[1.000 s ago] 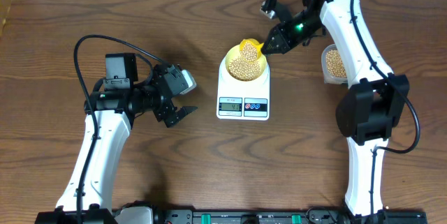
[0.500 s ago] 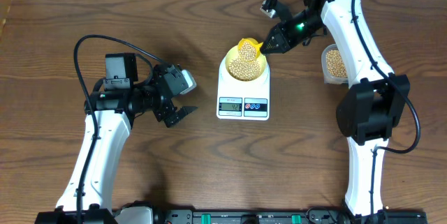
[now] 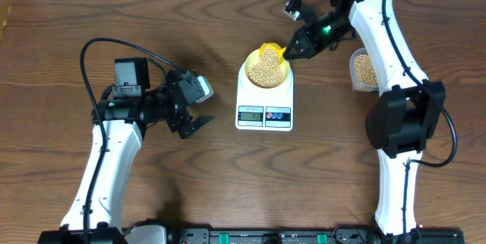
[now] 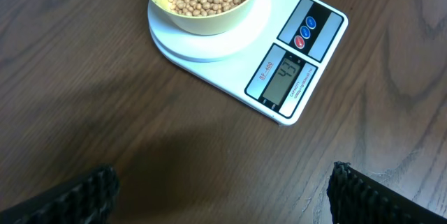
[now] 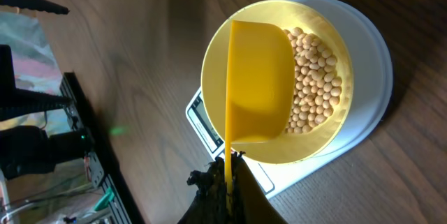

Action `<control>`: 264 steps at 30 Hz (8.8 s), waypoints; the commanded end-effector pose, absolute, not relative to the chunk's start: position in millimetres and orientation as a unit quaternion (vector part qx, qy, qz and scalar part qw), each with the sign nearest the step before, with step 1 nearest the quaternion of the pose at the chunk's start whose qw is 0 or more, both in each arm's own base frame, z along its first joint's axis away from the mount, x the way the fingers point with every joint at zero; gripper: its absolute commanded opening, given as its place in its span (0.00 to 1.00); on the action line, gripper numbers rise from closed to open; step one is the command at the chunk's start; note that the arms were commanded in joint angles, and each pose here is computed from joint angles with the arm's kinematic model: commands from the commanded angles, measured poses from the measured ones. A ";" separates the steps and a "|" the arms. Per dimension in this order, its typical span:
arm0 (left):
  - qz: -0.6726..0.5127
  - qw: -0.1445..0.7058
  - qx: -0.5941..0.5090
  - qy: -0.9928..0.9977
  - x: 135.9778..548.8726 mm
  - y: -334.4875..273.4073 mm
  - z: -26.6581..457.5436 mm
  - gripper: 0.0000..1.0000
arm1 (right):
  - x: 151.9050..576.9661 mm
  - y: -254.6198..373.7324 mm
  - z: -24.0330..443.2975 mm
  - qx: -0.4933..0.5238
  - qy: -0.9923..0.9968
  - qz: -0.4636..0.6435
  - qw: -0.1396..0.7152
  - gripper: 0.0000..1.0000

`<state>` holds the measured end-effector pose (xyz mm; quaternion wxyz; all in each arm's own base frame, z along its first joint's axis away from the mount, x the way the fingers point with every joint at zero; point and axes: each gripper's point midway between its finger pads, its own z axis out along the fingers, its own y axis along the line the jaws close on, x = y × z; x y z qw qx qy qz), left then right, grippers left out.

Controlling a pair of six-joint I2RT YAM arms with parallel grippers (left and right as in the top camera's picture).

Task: Scoop item into bowl and weigh 50g on scale
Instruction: 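Tilt the scoop slightly to trickle soybeans into the bowl, then raise the scoop above the bowl and shake beans out, then lower the scoop back to the bowl rim and tilt to pour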

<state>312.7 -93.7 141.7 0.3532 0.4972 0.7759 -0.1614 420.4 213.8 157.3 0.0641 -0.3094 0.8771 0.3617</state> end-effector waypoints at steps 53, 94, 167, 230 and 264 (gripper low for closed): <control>-0.157 0.355 0.500 0.774 314.8 -92.2 142.5 0.98 | 422.6 203.1 186.0 -0.345 0.845 0.394 0.112 0.01; -0.157 0.355 0.500 0.774 314.7 -92.3 142.6 0.98 | 415.2 216.2 173.3 -0.390 0.847 0.346 0.101 0.01; -0.157 0.355 0.500 0.774 314.8 -92.2 142.5 0.98 | 429.5 197.1 217.0 -0.336 0.819 0.440 0.150 0.01; -0.157 0.355 0.500 0.774 314.7 -92.3 142.6 0.98 | 423.0 217.0 175.2 -0.416 0.857 0.282 0.116 0.01; -0.157 0.355 0.500 0.774 314.7 -92.3 142.6 0.98 | 425.7 228.2 169.9 -0.455 0.847 0.244 0.129 0.01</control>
